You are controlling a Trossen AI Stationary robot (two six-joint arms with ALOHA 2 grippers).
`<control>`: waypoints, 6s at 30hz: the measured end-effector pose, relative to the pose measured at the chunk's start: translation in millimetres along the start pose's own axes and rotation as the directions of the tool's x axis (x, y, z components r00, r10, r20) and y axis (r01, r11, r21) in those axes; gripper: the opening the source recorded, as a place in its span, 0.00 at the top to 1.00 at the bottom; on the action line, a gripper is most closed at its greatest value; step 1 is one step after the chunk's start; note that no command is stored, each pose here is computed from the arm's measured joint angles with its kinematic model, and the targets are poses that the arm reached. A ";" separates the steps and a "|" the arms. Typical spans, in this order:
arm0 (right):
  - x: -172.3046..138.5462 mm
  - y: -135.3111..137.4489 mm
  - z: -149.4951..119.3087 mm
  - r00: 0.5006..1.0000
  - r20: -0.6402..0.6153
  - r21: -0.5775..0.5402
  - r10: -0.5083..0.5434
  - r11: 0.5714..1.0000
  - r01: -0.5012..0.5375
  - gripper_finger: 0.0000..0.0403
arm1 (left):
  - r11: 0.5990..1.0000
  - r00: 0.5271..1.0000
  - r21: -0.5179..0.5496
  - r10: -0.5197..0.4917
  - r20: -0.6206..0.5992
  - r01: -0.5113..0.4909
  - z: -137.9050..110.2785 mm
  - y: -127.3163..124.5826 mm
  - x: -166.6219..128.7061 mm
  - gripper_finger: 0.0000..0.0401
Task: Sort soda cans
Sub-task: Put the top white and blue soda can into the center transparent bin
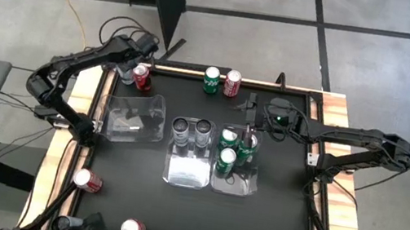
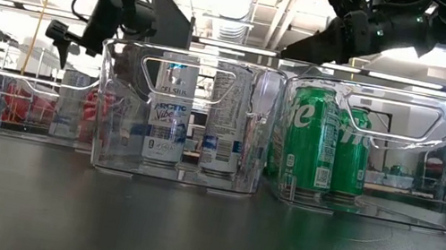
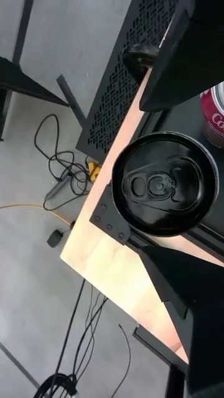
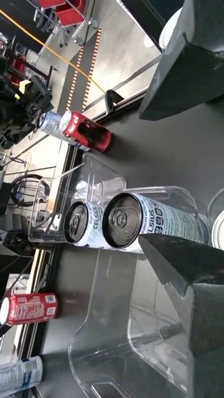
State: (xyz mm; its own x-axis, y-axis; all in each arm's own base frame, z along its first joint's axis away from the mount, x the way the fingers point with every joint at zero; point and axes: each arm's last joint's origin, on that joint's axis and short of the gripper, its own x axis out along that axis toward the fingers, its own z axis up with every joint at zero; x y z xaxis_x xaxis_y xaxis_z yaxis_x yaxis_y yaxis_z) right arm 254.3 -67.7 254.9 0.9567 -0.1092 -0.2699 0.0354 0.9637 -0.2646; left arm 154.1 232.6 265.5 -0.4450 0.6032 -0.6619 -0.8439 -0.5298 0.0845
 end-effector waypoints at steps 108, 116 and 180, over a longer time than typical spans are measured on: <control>0.2 0.5 0.3 1.000 -0.001 0.011 0.003 1.000 -0.003 0.18 | 0.995 1.000 0.105 0.000 -0.010 0.001 -10.5 -0.9 16.4 0.10; 0.2 0.5 0.3 1.000 -0.001 0.012 0.003 1.000 -0.003 0.18 | 0.996 1.000 0.093 -0.003 -0.014 0.004 -10.6 -1.0 16.4 0.14; -1.0 -4.4 15.0 0.988 0.149 0.068 -0.047 0.997 0.037 0.18 | 0.984 0.988 0.141 -0.123 0.093 0.110 -8.4 27.1 -38.6 0.34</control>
State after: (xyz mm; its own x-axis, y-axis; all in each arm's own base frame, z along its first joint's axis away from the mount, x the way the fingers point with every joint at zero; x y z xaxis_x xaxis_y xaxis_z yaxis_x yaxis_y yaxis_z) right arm 257.5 -68.2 270.2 0.9863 -0.1170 -0.1162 0.0906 0.9733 -0.2107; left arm 150.9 189.9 287.1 -0.3635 0.7170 -0.5948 -0.9213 -0.3712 0.1157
